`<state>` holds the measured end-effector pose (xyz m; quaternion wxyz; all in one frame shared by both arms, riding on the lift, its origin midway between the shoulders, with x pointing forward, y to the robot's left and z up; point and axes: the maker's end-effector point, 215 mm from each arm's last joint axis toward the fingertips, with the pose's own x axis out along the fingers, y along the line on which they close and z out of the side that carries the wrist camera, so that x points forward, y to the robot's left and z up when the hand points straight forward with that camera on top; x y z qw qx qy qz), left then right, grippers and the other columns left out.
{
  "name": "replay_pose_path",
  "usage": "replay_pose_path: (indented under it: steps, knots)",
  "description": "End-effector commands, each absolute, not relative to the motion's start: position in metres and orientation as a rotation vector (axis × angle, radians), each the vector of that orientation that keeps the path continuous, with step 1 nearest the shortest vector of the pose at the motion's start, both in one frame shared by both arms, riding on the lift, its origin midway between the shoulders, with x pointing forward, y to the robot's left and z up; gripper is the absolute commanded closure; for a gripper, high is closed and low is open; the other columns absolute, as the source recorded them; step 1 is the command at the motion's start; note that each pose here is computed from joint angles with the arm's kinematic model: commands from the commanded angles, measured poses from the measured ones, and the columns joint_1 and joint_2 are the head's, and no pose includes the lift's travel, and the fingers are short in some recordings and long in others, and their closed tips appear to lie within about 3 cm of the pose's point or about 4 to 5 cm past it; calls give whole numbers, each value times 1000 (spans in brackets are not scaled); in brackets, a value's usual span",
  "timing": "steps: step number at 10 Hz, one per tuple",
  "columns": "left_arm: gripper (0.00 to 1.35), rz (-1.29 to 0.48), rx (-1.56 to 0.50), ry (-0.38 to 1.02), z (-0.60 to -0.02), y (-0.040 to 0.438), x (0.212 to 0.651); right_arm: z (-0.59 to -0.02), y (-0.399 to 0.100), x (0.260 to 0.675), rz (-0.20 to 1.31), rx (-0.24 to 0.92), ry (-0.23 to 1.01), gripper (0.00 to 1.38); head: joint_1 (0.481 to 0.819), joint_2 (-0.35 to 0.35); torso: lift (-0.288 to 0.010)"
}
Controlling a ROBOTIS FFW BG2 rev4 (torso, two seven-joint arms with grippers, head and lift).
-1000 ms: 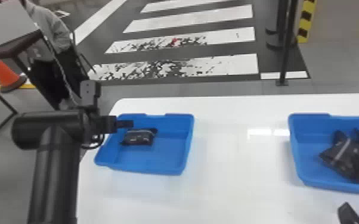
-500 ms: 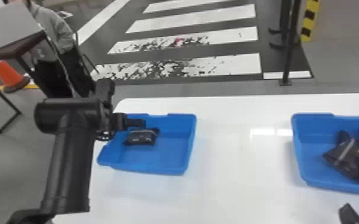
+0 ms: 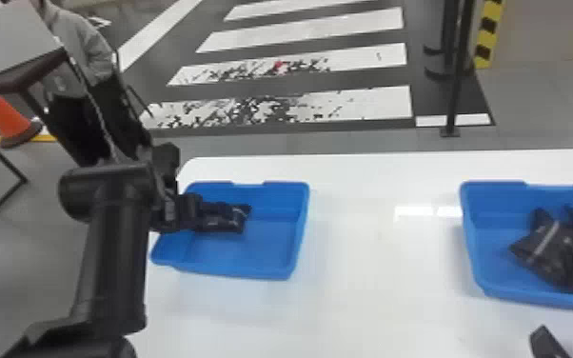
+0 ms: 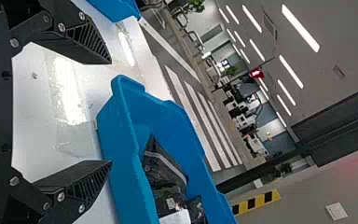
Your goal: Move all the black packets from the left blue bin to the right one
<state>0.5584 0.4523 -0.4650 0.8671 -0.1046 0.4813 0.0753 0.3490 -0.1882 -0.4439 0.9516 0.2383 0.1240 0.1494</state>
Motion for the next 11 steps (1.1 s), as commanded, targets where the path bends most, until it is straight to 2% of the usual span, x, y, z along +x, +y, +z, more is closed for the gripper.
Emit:
replay_pose_path:
  steps: [1, 3, 4, 5, 7, 8, 11]
  knots:
    - [274, 162, -249, 1006, -467, 451, 566, -447, -187, 349, 307, 491, 259, 283, 695, 315, -138]
    - [410, 175, -299, 1048, -473, 447, 570, -451, -185, 350, 315, 495, 265, 283, 695, 316, -138]
    - [590, 172, -323, 1071, -481, 443, 565, -452, -185, 351, 316, 498, 267, 285, 695, 313, -138]
    - [828, 178, -327, 1077, -484, 444, 563, -453, -185, 350, 318, 500, 271, 288, 695, 311, -138]
    - [825, 185, -266, 1105, -487, 449, 558, -455, -185, 349, 319, 504, 276, 289, 695, 311, -138]
    - [1193, 181, -258, 1117, -494, 448, 553, -455, -184, 349, 320, 506, 275, 295, 695, 316, -138]
    - [1217, 91, -267, 961, -491, 433, 581, -452, -184, 347, 328, 504, 275, 298, 695, 313, -138]
